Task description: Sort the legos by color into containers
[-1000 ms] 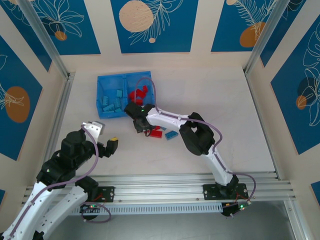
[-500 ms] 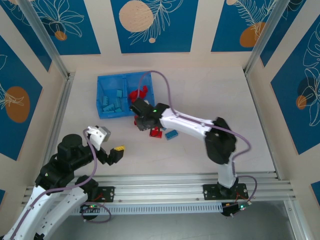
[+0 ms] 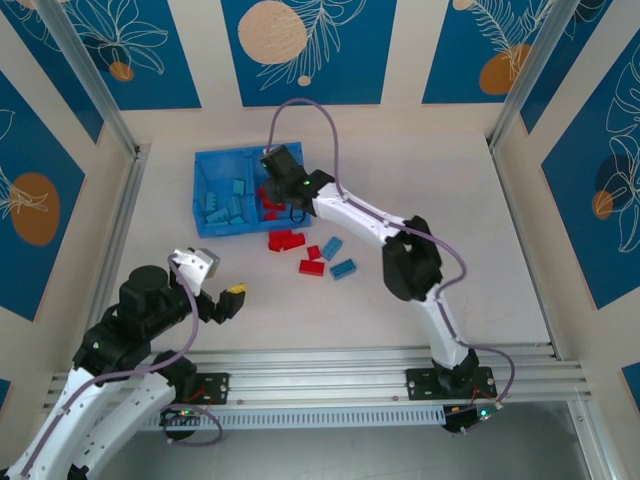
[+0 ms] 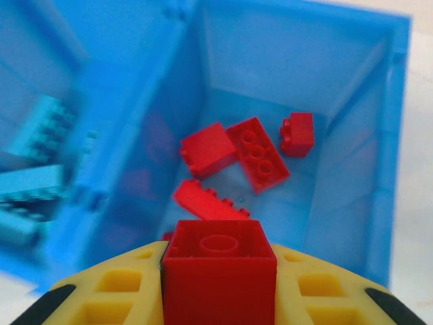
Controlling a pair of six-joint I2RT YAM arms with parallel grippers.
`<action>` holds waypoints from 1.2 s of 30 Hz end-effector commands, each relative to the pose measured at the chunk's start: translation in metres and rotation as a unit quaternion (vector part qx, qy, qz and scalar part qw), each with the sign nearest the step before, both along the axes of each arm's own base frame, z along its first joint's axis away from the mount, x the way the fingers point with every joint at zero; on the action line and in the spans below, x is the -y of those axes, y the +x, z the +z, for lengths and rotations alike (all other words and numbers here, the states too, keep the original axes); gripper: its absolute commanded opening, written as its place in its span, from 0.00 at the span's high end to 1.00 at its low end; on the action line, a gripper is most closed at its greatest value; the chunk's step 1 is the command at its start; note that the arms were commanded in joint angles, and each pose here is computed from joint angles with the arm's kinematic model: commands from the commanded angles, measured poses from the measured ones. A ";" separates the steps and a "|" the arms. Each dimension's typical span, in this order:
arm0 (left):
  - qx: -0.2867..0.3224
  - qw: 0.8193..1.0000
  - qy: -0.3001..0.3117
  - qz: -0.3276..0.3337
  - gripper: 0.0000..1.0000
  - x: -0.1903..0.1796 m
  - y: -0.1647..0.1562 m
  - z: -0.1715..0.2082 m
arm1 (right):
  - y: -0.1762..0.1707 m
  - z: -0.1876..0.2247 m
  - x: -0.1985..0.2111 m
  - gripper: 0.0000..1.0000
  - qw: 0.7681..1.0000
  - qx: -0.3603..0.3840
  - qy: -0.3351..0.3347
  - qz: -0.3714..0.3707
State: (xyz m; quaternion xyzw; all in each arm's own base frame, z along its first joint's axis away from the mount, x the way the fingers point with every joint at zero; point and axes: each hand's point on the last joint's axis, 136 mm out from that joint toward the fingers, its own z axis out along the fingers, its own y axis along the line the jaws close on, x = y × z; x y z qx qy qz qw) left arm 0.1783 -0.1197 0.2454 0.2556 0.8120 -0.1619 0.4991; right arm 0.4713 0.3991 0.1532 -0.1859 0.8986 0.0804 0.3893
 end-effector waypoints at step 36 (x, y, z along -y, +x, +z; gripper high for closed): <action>-0.245 0.959 0.090 -0.113 0.06 0.222 0.059 -0.110 | -0.295 0.103 0.274 0.00 0.968 -0.060 0.217 -0.106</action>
